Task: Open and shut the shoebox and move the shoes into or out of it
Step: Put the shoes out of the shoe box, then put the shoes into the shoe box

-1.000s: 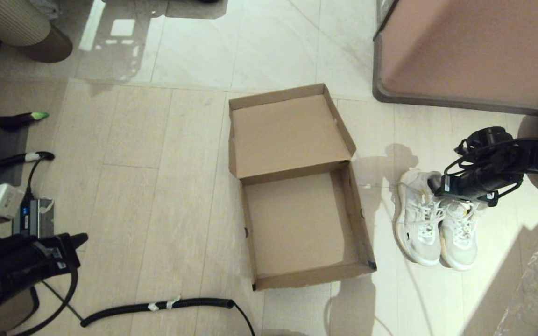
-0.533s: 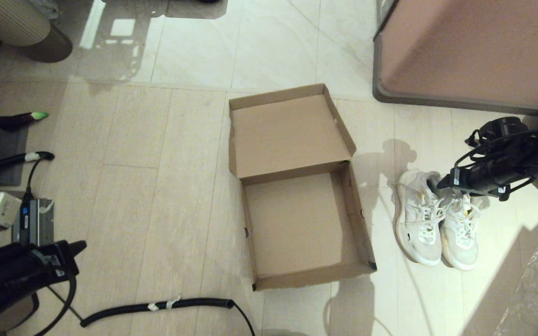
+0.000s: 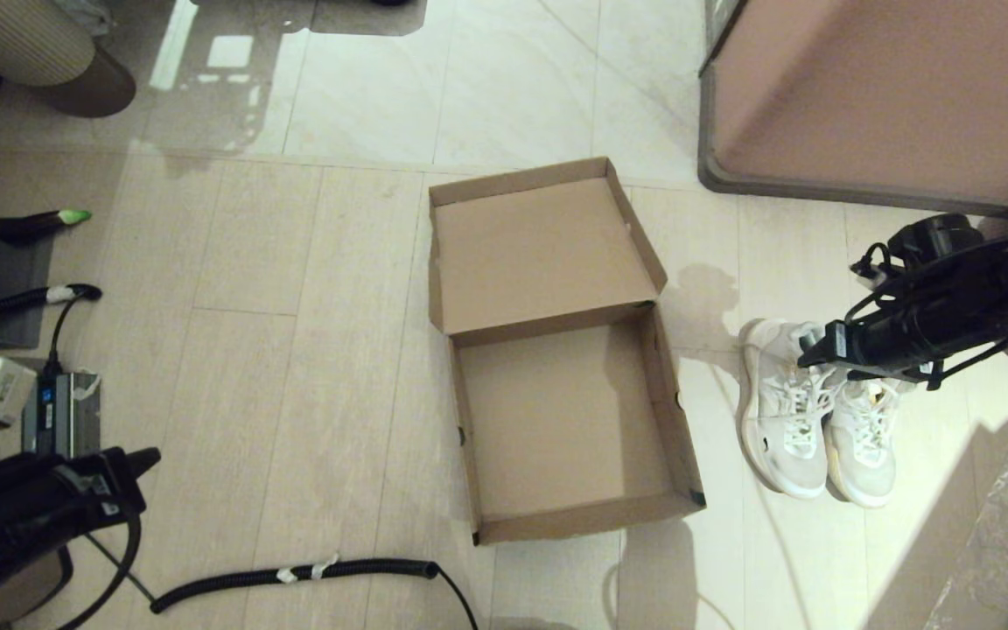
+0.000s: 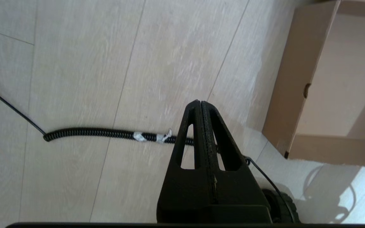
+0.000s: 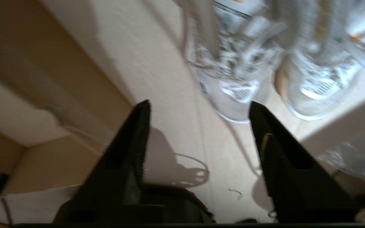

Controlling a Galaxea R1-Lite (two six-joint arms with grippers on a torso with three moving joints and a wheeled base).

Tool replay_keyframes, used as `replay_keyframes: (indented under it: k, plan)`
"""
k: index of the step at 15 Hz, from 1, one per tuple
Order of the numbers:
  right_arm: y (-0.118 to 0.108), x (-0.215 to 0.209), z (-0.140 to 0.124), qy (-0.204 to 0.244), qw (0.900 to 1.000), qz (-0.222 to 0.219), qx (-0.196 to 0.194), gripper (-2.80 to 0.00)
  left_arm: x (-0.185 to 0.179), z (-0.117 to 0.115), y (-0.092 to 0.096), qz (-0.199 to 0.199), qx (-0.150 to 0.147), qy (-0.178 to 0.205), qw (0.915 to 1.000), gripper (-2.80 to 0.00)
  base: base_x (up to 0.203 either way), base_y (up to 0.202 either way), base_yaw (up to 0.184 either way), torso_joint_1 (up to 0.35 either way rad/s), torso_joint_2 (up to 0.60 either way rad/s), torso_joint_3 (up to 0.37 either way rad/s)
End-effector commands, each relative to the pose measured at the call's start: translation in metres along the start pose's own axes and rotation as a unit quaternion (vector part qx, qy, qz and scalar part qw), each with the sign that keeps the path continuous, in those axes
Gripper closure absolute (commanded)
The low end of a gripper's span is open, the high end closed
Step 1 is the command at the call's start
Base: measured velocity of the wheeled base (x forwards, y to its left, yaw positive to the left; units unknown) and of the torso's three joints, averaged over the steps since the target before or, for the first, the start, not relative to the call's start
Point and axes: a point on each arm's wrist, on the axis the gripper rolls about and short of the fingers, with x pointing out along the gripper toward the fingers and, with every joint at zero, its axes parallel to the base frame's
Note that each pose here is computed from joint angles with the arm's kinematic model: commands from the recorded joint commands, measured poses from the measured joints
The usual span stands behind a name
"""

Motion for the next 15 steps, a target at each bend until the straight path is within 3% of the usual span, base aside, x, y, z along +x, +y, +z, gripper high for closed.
replay_keyframes:
  k: [1,5,6,8,10,12,15]
  plan:
    - [0.018,0.018,0.006,-0.006,1.000,0.029,-0.009,0.00,0.000,0.005,-0.001,-0.001,0.001,-0.009,1.0000,0.00,0.000,0.000,0.000,0.000,0.00,0.000]
    - [0.037,0.078,0.035,-0.058,0.994,0.082,0.034,0.00,0.001,0.005,-0.001,-0.001,0.002,-0.009,1.0000,0.00,0.000,0.000,0.000,0.000,0.00,0.000]
    - [0.045,0.087,0.042,-0.082,0.989,0.117,0.046,0.00,0.001,0.005,0.000,0.000,0.003,-0.008,1.0000,0.00,0.000,0.000,0.000,0.000,0.00,0.000]
    - [0.063,0.100,0.040,-0.079,0.975,0.190,0.078,0.00,0.006,0.004,0.000,-0.001,0.003,0.000,1.0000,0.00,0.000,0.000,0.000,0.000,0.00,0.000]
    - [0.074,0.107,0.045,-0.104,0.954,0.246,0.137,0.00,0.006,0.005,-0.001,-0.002,0.003,-0.002,1.0000,0.00,0.000,0.000,0.000,0.000,0.00,0.000]
    - [0.081,0.124,0.050,-0.162,0.923,0.302,0.176,0.00,0.006,0.005,-0.001,-0.005,0.006,0.000,1.0000,0.00,0.000,0.000,0.000,0.000,0.00,0.000]
    - [0.093,0.141,0.047,-0.173,0.876,0.369,0.257,0.00,0.005,0.005,-0.002,-0.006,0.006,-0.002,1.0000,0.00,0.000,0.000,0.000,0.000,0.00,0.000]
